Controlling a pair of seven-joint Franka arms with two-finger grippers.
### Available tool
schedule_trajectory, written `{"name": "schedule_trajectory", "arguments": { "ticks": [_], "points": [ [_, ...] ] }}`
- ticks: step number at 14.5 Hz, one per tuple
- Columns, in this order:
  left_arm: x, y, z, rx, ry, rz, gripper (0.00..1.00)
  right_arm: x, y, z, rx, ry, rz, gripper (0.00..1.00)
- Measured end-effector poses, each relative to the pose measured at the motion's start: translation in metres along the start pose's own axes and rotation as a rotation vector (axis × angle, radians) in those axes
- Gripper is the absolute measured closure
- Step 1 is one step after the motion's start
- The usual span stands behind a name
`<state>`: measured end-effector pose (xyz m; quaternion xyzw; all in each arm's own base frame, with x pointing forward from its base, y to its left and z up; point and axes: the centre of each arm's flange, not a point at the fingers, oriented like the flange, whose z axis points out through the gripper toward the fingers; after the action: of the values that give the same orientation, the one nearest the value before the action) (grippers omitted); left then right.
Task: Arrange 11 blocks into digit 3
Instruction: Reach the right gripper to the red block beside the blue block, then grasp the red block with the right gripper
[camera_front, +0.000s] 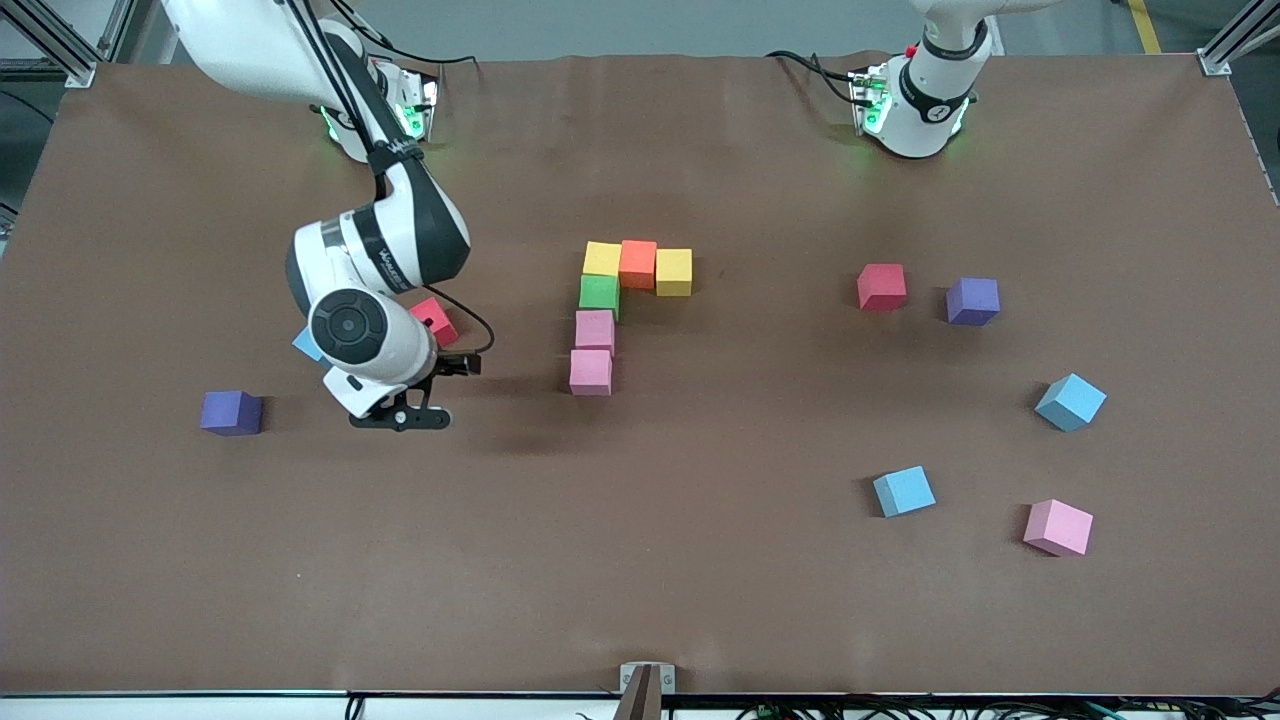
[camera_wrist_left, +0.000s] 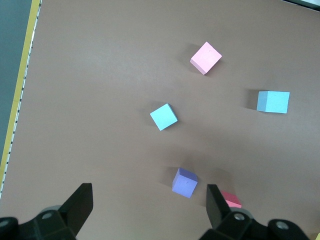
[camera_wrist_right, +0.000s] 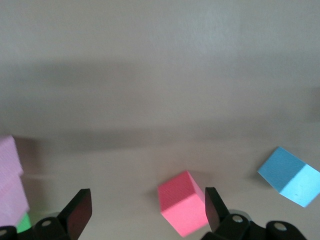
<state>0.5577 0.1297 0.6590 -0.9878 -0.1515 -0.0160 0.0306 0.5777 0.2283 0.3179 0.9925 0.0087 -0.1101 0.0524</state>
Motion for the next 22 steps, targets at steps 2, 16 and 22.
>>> {"name": "schedule_trajectory", "arguments": {
  "ticks": [2,16,22],
  "points": [
    [0.000,0.000,0.000,0.000,-0.001,0.000,0.00,-0.019,0.003,0.009,0.007,0.006,-0.037,0.00],
    [0.000,0.000,0.001,0.000,-0.002,0.001,0.00,-0.095,0.014,0.085,0.015,0.039,-0.427,0.00],
    [0.003,0.002,0.009,0.003,-0.016,0.001,0.00,-0.099,0.019,0.098,0.015,0.065,-0.494,0.00]
  ]
}}
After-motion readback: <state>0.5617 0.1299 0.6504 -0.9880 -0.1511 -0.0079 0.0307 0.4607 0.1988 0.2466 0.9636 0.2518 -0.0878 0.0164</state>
